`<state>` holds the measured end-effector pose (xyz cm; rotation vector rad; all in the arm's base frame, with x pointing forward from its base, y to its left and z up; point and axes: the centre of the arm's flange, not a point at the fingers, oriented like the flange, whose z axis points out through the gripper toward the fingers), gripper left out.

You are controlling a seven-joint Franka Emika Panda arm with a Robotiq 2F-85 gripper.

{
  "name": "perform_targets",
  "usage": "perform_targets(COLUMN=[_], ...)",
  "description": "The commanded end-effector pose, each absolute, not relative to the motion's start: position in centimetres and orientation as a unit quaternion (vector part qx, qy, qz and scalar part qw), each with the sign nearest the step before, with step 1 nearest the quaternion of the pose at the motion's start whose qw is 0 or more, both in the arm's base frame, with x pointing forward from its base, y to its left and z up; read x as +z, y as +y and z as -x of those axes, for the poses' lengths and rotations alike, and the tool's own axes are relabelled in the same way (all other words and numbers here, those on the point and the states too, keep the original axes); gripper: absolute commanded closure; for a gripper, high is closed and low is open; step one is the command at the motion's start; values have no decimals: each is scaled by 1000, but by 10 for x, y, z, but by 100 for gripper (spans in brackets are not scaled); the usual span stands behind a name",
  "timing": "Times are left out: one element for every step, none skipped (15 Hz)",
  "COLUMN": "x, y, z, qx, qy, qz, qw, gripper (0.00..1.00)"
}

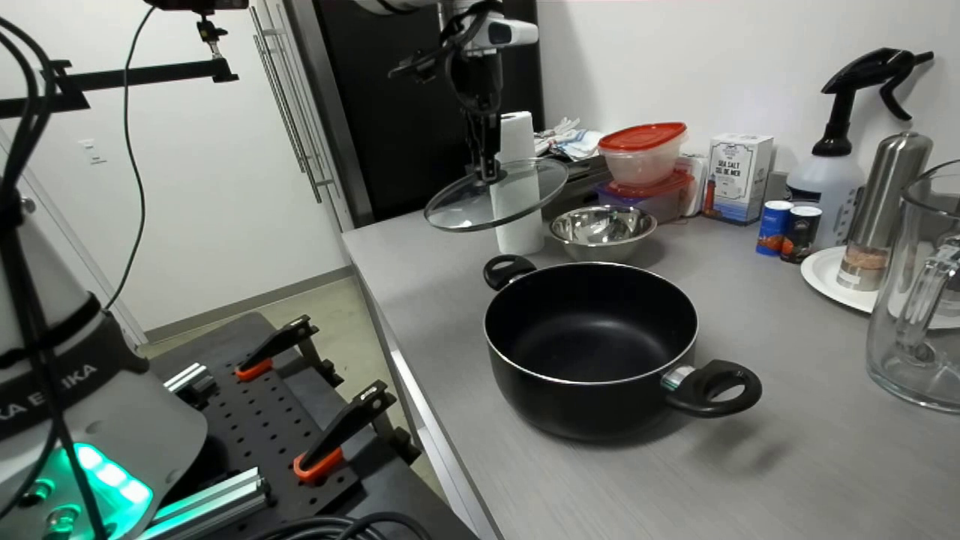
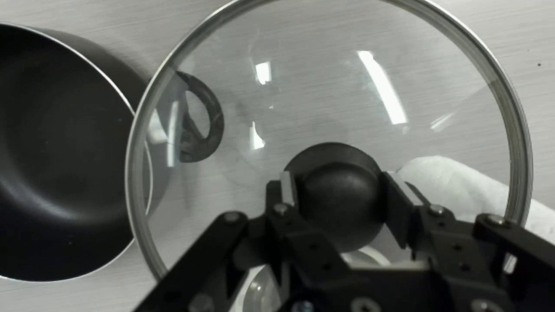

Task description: Put the lid on the pot

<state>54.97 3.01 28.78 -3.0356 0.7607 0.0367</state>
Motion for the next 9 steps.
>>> perform_targets(x=[303,303,303,302,300,299,297,296,294], y=[0,-11,-20,-28,-35,-41,-49,-55,-61], z=[-564,-565,-565,-565,-564,-563,-562,-561,-560], qx=[14,16,18,20,22,24,27,27,29], qy=[288,300,309,317,324,329,336,343,349], qz=[957,954,951,948,946,944,941,939,936], qw=[5,6,6,6,6,6,7,8,9], gripper=[75,75,75,75,75,75,75,75,75])
